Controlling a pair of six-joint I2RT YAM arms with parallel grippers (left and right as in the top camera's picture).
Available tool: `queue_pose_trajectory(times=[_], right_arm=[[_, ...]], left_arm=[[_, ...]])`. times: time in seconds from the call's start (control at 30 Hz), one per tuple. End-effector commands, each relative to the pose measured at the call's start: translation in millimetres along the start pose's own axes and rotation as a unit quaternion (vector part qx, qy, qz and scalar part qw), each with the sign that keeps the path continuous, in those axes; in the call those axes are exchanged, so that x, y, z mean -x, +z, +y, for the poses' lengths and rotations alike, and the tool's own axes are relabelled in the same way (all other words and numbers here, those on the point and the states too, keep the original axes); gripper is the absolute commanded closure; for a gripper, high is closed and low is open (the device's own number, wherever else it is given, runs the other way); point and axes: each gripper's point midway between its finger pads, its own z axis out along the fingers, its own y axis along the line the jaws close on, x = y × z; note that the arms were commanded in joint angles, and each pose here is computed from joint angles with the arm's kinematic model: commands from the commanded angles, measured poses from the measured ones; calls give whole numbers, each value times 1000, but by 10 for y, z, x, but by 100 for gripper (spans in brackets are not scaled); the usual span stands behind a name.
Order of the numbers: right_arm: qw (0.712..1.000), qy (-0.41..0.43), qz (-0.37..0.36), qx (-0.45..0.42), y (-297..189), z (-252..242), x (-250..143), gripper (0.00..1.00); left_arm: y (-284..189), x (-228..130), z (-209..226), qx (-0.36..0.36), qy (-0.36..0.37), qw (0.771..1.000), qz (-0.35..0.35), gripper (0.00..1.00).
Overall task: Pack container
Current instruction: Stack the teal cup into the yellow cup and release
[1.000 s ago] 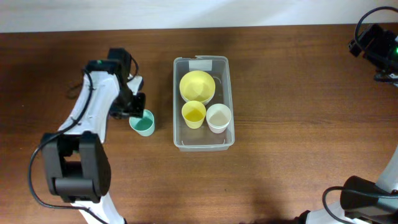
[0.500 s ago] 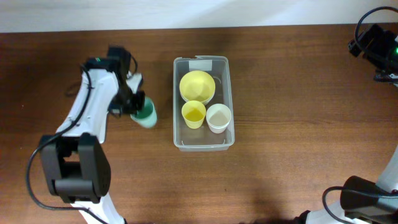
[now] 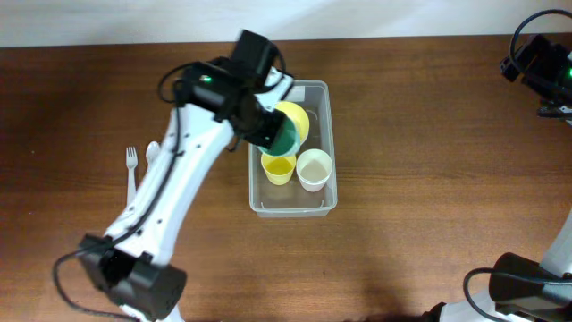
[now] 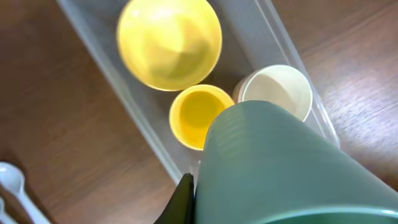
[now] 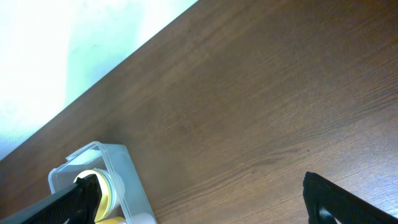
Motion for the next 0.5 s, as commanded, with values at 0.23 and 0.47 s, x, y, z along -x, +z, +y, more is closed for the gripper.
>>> queue_pose_trajectory(times=[0.23,0.47], right_arm=[[1000,5,-1,-3,13,-20,13,1],[1000,5,-1,-3,13,-20,13,1]], left_arm=[[808,-169,213,61,5,993,104,98],[881,-183,220,61,5,992,111,97]])
